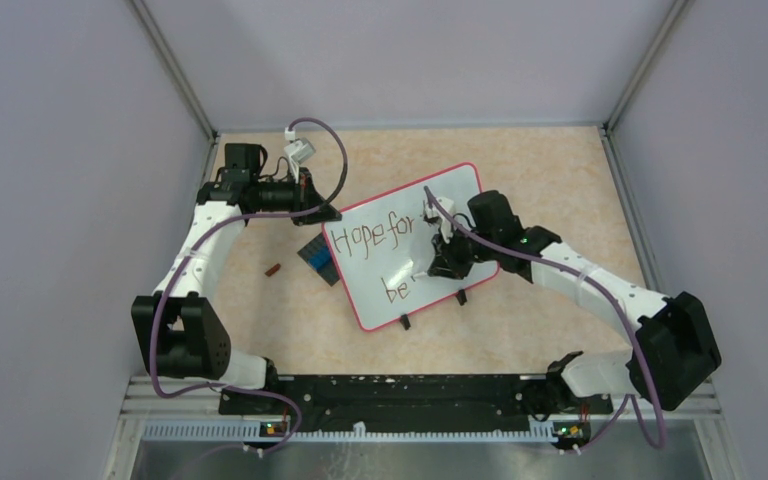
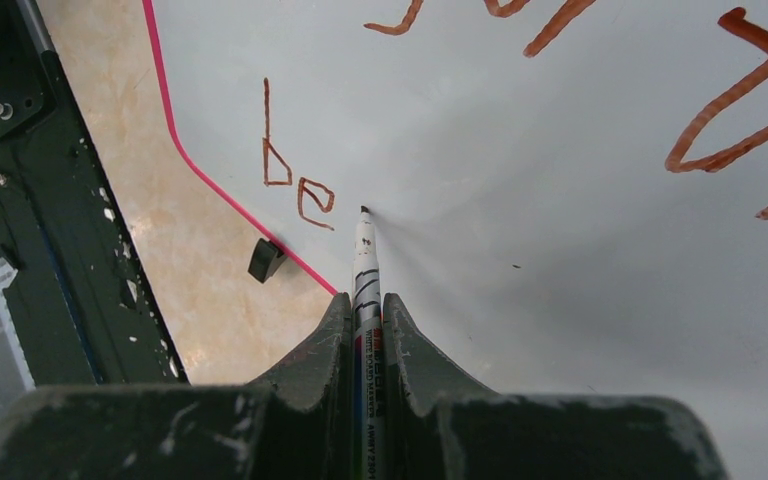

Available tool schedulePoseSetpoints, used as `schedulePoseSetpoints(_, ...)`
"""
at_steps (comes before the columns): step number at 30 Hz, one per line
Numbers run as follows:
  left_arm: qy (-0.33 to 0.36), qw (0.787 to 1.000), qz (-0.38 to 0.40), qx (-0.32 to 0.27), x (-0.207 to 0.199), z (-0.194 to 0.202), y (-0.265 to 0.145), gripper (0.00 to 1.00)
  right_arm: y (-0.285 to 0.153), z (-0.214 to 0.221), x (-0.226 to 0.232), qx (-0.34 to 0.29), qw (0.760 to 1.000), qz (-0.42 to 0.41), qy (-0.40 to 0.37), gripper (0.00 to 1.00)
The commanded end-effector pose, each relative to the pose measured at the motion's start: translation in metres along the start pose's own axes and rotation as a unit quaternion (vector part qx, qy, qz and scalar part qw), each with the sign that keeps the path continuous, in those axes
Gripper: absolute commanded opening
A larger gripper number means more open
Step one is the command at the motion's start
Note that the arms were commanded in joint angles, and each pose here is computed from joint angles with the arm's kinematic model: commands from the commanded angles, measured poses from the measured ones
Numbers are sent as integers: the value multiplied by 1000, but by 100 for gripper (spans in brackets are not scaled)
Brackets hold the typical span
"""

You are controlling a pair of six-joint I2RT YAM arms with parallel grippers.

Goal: Write a sentence on the whiteboard

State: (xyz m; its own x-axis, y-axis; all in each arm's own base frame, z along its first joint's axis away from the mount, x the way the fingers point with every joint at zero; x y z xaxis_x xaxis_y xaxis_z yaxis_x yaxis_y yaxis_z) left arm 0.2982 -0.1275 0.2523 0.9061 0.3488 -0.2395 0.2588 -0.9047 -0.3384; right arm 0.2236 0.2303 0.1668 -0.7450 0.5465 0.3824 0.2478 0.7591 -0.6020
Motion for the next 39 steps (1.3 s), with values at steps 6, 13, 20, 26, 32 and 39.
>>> schedulePoseSetpoints(6, 1, 999, -22, 38, 2, 18, 4, 0, 11, -19, 6, -20, 999, 0, -32, 0)
schedulePoseSetpoints(13, 1, 999, -21, 37, 2, 18, 4, 0, 10, -9, 2, -8, 999, 10, -35, 0)
schedulePoseSetpoints(20, 1, 999, -22, 38, 3, 18, 4, 0, 4, -1, -1, -4, 999, 25, -39, 0)
schedulePoseSetpoints(26, 2, 999, -23, 37, 4, 16, 4, 0, -2, 2, -6, -4, 999, 33, -37, 0)
schedulePoseSetpoints(32, 1, 999, -22, 37, 4, 15, 4, 0, -5, 6, -10, 0, 999, 38, -36, 0)
schedulePoseSetpoints(39, 0, 999, -22, 37, 4, 15, 4, 0, -5, 9, -10, 6, 999, 36, -37, 0)
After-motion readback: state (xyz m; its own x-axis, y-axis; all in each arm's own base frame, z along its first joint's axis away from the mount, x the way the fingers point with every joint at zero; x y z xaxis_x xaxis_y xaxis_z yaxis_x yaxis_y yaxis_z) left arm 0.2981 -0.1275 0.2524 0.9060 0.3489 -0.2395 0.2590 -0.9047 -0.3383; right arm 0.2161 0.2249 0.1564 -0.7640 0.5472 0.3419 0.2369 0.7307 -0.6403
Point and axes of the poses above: each gripper's point midway between its finger pads, its own y axis out along the fingers, its own x axis along the line the jaws close on, z = x × y, the point moved 4 cm from there along -y, back along the fingers, and after that the axes turned 15 degrees about y, right-handed, at the moved point
